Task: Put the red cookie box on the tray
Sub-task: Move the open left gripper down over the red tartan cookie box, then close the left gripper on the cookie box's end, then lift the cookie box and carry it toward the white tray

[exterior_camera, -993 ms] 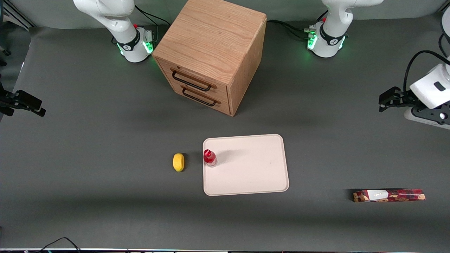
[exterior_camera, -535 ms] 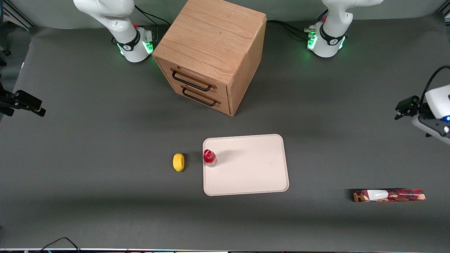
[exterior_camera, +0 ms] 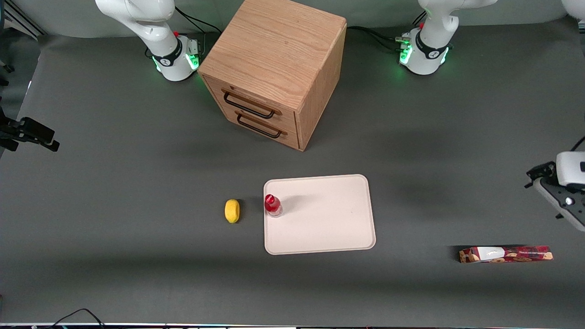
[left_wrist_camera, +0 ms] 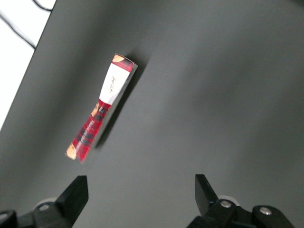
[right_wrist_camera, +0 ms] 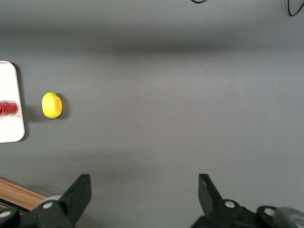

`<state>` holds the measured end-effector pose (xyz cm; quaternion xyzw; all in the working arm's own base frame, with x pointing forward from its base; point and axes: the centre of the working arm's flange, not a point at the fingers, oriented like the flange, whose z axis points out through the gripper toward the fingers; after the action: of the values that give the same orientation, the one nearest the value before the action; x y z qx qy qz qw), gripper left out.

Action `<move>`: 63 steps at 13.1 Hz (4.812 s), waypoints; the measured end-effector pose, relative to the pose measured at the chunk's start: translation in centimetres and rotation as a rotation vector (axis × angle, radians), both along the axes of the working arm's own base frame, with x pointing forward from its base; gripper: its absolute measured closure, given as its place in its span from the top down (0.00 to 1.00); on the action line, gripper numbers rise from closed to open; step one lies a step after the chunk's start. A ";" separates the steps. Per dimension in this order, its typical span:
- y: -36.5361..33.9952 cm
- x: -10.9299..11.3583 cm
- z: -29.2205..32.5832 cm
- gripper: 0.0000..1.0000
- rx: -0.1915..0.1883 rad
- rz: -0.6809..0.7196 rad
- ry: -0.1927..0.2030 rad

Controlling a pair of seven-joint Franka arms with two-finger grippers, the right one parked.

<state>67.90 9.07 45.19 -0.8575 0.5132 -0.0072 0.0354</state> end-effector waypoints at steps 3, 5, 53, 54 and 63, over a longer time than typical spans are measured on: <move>0.7 2.4 -5.4 1.00 0.009 -0.124 -0.032; 0.8 3.7 -8.8 1.00 0.012 -0.197 -0.061; 0.5 0.8 2.5 0.10 -0.046 -0.326 0.159; 0.5 -0.4 4.9 0.10 -0.040 -0.324 0.185; -8.2 -2.5 9.1 0.10 -0.051 0.039 0.202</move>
<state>65.37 0.92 54.27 -0.8644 0.4968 0.0671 -0.0380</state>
